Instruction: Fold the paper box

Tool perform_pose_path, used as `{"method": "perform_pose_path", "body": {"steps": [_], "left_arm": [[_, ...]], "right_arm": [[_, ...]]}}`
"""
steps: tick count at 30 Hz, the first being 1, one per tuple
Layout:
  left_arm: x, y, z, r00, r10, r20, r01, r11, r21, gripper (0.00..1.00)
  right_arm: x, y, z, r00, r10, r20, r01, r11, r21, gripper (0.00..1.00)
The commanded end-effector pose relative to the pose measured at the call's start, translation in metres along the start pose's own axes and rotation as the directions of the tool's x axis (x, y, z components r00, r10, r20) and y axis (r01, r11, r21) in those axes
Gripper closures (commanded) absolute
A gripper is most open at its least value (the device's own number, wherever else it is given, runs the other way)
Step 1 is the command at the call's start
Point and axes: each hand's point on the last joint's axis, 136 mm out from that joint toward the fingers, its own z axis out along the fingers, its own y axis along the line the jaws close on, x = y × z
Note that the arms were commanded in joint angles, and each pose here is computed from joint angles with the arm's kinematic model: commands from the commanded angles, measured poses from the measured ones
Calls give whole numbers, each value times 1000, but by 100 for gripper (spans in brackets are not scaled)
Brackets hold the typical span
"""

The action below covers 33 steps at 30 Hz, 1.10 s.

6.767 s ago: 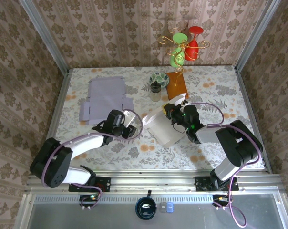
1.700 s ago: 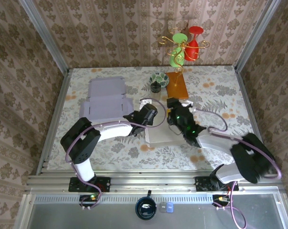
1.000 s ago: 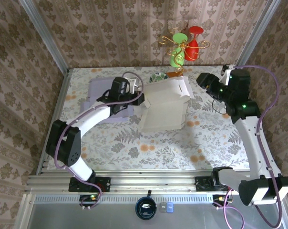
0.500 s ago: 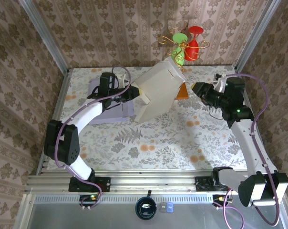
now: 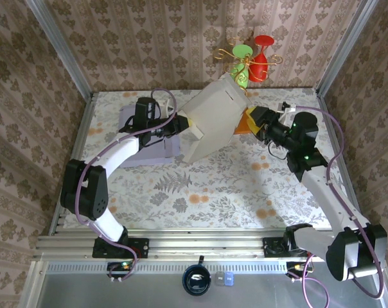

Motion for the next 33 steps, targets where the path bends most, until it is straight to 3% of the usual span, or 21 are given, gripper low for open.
{"method": "perform_pose_path", "body": {"steps": [1,18,23,28,33], "left_arm": [[-8,-8,-1,1000,7,16,-7,999,32,100],[-7,-12,-1,1000,10,23,-11,1000,29,100],[-9,-3,-5,1000,-2,24,2,1000,-6,100],[-12,0,-10,1000,12,15,-12,1000,-9,100],[-8,0,-7,999,38,-34,-38,999,5,100]], "right_arm": [[-11,10,5,998,29,50,-27,998,-56,48],[2,8,24,999,39,33,-37,998,-51,48],[5,25,3,993,-122,0,122,992,13,48],[5,54,-30,938,-344,-43,346,936,60,47],[-24,85,-36,889,-456,-27,457,890,10,51]]}}
